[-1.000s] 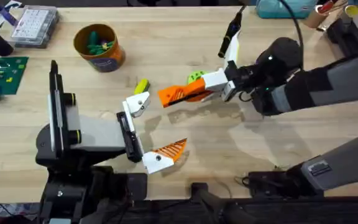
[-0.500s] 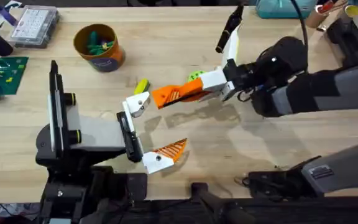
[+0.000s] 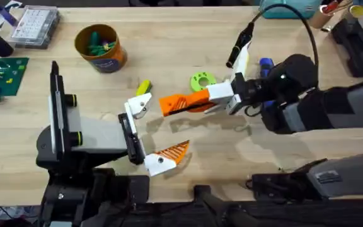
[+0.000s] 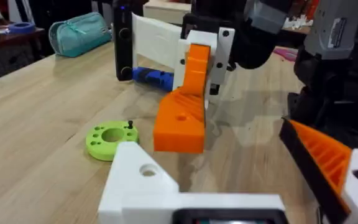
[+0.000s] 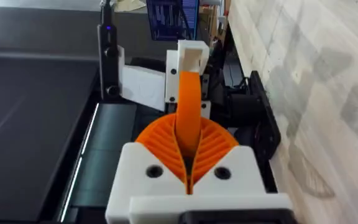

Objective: Pick up the gripper from the table and insert it into the empty holder that is missing its gripper. Then pick up a screw, insert it into the mounting hole, and use the screwdriver to tighten it. Finally, clean up the table by picking up the vegetable and placing it into the bucket.

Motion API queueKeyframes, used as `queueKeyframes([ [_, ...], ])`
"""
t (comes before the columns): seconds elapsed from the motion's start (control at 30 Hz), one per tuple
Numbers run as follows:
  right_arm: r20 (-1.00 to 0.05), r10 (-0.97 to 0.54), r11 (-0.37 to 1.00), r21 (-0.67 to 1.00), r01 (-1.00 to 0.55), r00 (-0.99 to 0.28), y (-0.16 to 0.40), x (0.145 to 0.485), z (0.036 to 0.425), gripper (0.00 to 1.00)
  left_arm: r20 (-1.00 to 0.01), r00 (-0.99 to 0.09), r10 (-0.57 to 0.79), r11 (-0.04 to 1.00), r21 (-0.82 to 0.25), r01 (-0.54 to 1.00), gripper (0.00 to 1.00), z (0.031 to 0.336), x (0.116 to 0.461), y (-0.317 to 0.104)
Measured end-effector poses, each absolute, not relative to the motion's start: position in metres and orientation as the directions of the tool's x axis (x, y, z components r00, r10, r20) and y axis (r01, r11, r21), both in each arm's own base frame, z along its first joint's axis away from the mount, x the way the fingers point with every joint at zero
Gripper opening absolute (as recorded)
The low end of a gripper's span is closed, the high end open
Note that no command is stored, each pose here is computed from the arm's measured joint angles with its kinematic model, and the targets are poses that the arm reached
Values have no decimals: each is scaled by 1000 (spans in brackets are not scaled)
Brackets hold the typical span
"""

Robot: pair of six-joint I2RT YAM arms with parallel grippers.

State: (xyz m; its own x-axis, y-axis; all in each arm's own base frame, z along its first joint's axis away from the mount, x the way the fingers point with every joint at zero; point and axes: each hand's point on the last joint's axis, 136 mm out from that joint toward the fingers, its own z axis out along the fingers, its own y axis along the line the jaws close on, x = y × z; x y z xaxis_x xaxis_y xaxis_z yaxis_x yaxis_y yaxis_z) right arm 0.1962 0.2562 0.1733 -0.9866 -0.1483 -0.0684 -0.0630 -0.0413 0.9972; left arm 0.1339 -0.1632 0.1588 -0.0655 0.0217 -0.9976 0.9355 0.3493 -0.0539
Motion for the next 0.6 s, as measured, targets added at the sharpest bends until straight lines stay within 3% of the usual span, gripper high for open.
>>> queueKeyframes([
  [0.6, -89, -180, -55, 995, -80, -980, 267, 185, 176, 10, -998, -66, 22, 349, -54, 935, 986, 159, 134, -163],
])
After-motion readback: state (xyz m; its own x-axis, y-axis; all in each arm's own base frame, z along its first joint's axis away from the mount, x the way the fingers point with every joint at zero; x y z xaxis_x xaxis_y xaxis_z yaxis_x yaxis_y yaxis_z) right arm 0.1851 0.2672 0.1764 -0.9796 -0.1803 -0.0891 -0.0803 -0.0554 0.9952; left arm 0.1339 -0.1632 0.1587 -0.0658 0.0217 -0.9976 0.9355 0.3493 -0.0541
